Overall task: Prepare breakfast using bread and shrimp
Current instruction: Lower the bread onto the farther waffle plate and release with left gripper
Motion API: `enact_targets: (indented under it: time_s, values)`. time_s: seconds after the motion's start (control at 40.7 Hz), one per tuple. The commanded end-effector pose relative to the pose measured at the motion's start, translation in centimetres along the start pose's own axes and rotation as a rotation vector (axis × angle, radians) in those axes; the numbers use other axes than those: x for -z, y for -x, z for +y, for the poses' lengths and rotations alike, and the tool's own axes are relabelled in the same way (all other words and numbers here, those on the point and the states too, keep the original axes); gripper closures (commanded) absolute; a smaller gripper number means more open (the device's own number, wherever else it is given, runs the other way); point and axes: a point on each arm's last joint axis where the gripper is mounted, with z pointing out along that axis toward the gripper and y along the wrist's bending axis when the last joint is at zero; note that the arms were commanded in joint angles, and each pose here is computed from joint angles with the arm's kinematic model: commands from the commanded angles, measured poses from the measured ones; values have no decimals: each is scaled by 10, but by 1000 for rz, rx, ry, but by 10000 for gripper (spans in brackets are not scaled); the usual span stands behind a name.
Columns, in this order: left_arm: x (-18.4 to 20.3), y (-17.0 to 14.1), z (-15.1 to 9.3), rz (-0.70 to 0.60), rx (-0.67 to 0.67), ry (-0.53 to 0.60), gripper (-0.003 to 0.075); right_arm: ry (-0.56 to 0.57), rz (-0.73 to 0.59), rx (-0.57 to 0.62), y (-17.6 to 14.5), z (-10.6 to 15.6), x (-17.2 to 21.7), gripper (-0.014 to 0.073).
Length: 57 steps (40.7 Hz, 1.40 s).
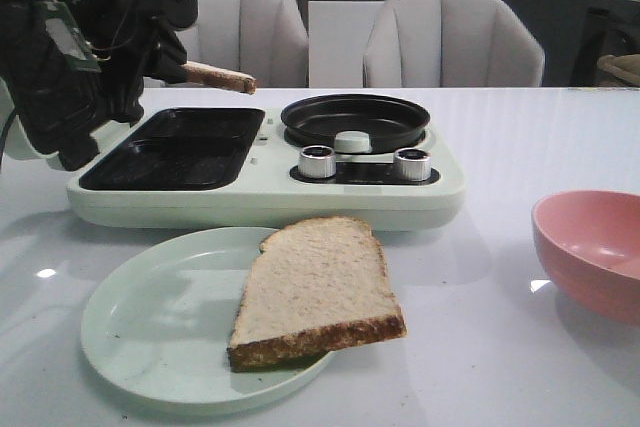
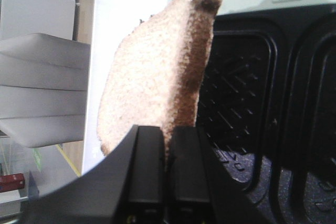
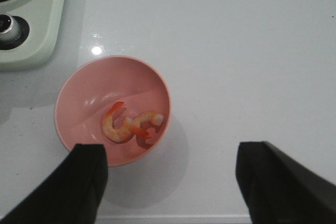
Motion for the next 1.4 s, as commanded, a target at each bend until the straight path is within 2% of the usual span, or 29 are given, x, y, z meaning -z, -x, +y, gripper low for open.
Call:
enact_targets:
  time_s: [0.0,0.221,0.295,0.369,0.541,0.615,0.787,0.861,1.033,1.058,1.181,1.279,1.377]
  values:
    - [14,2,25,-19,5,73,619,1,-83,19,12,1,5,-13]
    - [8,0,19,2,24,57,617,1,-83,19,12,1,5,-13]
    - [8,2,18,-17,25,50,590,1,-83,19,12,1,5,-13]
    - [8,2,18,-19,25,48,512,1,-83,19,12,1,5,-13]
    - [9,3,18,-24,44,49,227,1,-83,19,12,1,5,-13]
    - [15,6,18,-27,46,51,171,1,-83,19,12,1,5,-13]
    - [45,21,14,-119,36,32,169,1,-83,19,12,1,5,-13]
    - [62,27,10,-135,88,25,169,1,-83,19,12,1,5,-13]
    - [117,44,7,-217,307,36,169,1,-83,19,12,1,5,-13]
    - [124,47,5,-232,374,25,169,1,-83,19,12,1,5,-13]
    - [170,59,-4,-302,523,32,169,1,-83,19,12,1,5,-13]
    - [201,64,-12,-317,547,76,169,1,-83,19,12,1,5,-13]
    - [223,57,-21,-227,552,189,169,1,-83,19,12,1,5,-13]
